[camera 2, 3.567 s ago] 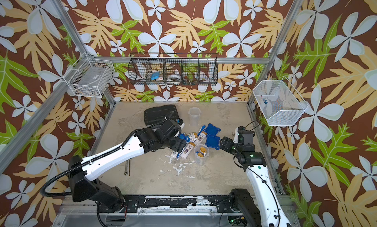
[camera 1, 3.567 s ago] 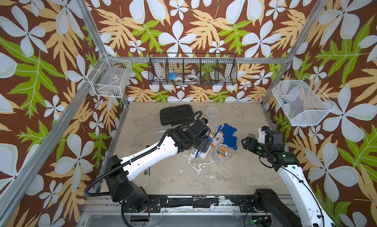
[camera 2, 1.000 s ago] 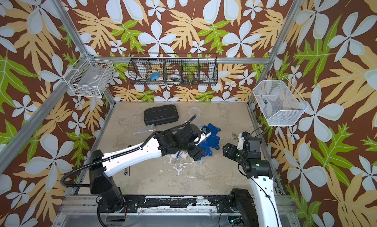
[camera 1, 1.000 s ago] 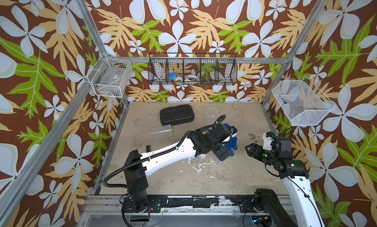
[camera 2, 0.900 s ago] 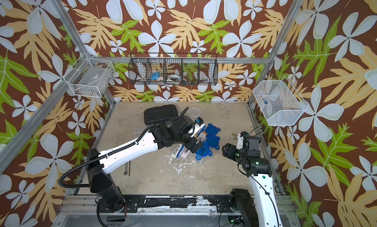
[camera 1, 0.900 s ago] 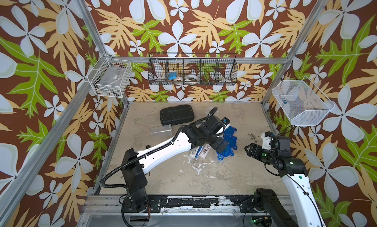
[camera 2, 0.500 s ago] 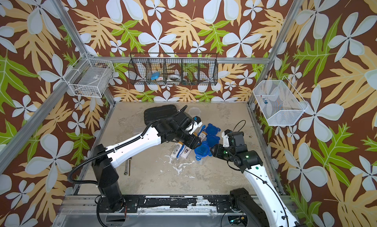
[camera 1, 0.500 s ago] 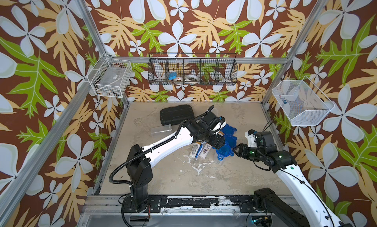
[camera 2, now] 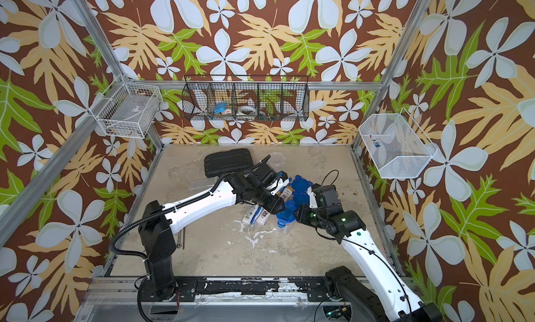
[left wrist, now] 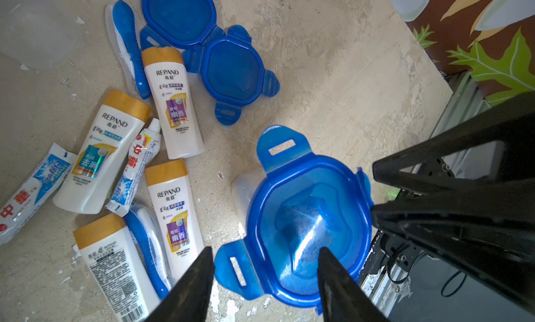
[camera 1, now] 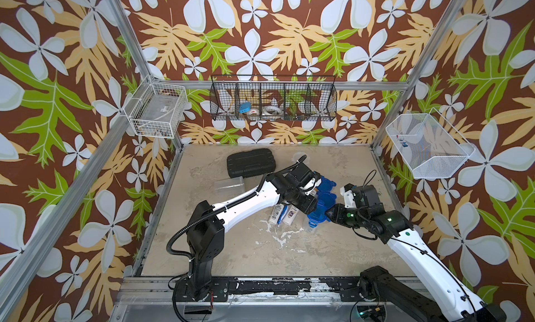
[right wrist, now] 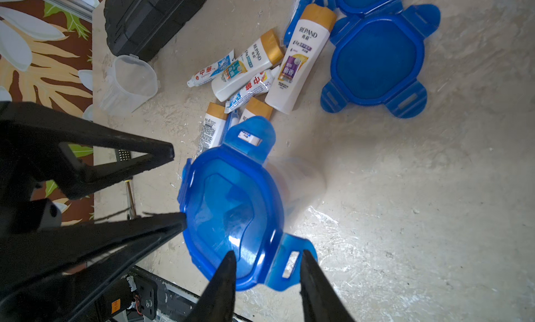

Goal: Pack away toiletry kits
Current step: Close the fastener on the container.

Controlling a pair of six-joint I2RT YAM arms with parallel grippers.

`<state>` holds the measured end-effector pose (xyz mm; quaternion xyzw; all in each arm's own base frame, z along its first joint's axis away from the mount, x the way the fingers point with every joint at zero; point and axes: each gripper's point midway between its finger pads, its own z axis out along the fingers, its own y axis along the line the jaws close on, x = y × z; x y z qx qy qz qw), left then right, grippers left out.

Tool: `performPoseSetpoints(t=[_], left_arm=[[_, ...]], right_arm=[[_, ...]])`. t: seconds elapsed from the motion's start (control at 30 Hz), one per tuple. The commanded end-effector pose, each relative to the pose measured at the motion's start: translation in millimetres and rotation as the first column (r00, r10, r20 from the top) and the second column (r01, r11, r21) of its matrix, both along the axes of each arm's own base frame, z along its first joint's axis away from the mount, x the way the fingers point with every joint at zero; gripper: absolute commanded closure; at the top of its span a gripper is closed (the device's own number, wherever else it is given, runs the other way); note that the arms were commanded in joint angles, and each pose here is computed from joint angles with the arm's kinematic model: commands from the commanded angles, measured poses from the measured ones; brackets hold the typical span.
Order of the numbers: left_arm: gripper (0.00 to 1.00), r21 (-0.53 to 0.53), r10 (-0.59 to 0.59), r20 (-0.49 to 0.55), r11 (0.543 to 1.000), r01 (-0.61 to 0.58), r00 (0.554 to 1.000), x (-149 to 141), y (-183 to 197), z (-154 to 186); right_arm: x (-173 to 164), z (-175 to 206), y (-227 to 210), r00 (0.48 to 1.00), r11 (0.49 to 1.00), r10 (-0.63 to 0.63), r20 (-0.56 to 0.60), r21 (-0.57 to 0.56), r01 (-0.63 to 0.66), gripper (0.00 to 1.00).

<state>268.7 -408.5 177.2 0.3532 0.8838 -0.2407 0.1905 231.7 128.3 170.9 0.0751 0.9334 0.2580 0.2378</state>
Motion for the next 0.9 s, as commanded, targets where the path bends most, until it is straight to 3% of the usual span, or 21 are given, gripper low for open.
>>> performPoseSetpoints(t=[0.0, 0.3, 0.87], left_arm=[[0.41, 0.005, -0.017, -0.003, 1.0, 0.017, 1.0, -2, 1, -3], [0.47, 0.007, -0.032, -0.035, 0.999, 0.033, 0.999, -8, 2, -14], [0.49, -0.033, -0.067, -0.108, 0.997, 0.064, 0.992, -21, -5, -25]], right_arm=[[2, 3, 0, 1.0, 1.0, -0.02, 0.012, -0.004, 0.02, 0.63], [-2, -10, 2, 0.999, 0.999, -0.035, -0.017, 0.016, 0.035, 0.67], [-2, -29, 15, 0.998, 0.994, -0.031, -0.061, 0.101, 0.037, 0.71]])
